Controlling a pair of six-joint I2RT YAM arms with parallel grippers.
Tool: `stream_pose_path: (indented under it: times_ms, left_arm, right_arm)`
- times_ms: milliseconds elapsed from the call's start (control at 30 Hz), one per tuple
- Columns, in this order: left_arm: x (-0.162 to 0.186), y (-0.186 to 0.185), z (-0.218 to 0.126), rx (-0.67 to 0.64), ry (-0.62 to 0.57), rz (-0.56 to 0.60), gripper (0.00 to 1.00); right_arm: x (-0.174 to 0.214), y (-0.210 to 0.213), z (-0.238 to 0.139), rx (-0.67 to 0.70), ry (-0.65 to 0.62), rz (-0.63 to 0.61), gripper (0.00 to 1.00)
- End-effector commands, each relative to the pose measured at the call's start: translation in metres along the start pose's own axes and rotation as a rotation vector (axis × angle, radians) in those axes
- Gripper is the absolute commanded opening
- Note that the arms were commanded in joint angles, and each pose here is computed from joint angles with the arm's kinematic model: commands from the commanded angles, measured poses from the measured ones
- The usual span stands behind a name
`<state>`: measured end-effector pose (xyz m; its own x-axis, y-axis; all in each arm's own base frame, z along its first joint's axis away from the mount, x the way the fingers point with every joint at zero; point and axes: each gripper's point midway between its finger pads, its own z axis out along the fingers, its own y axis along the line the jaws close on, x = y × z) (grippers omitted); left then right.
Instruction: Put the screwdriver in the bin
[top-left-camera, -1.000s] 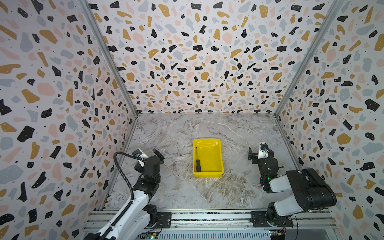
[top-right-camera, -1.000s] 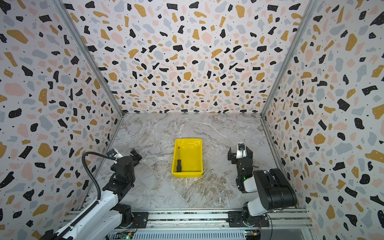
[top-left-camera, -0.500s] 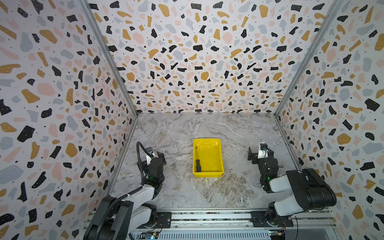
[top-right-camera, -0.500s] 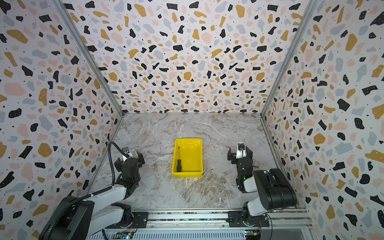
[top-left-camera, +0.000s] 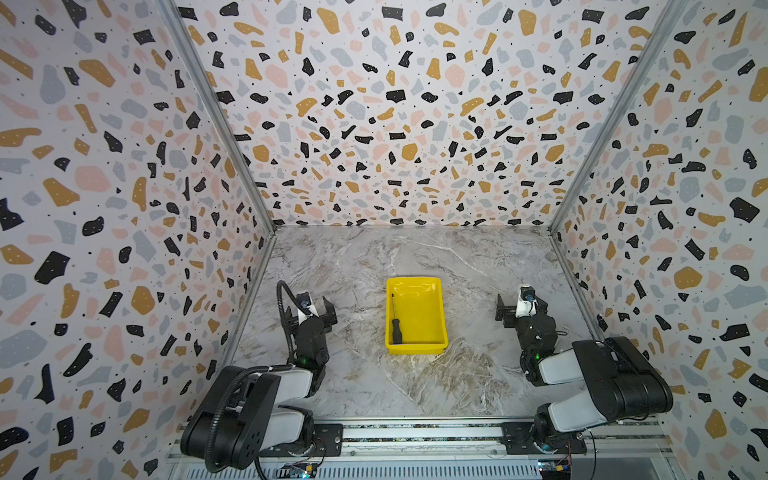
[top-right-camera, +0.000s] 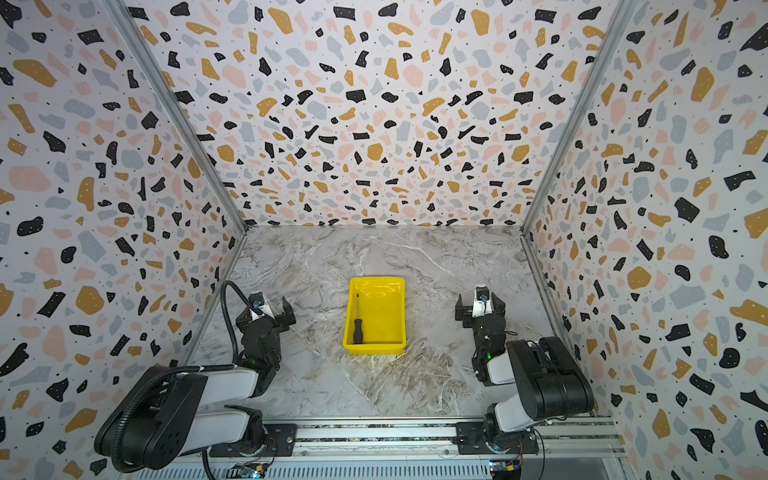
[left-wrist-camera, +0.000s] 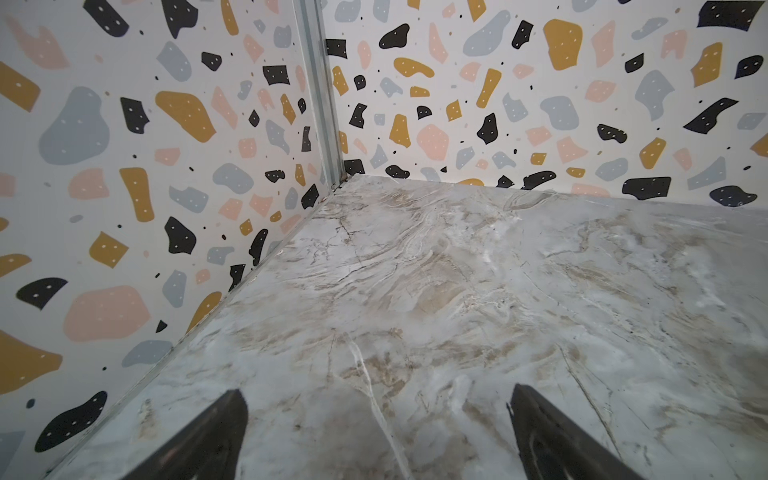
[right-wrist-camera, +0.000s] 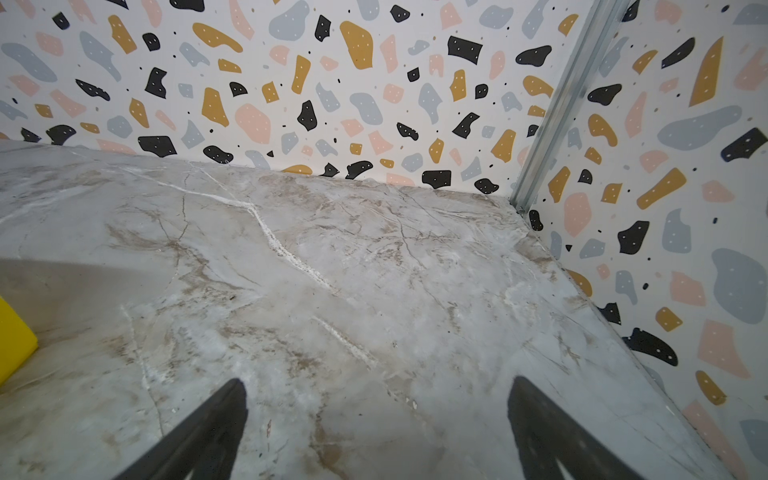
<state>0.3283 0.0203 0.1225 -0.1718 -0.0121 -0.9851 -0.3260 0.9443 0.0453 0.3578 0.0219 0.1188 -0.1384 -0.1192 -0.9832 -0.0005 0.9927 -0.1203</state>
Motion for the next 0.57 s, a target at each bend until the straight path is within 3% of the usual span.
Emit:
stream_pose_path:
  times_ms: [0, 533]
  left_arm:
    - [-0.0167, -0.0044, -0.0013, 0.031, -0.070, -0.021, 1.00]
    - [-0.0167, -0.0040, -0.0013, 0.029, -0.069, -0.020, 1.00]
  right_arm:
    - [-0.0080, -0.0014, 0.0041, 0.001, -0.018, 0.018, 0.99]
    - [-0.0064, -0.0007, 0.0079, -0.021, -0.004, 0.024, 0.99]
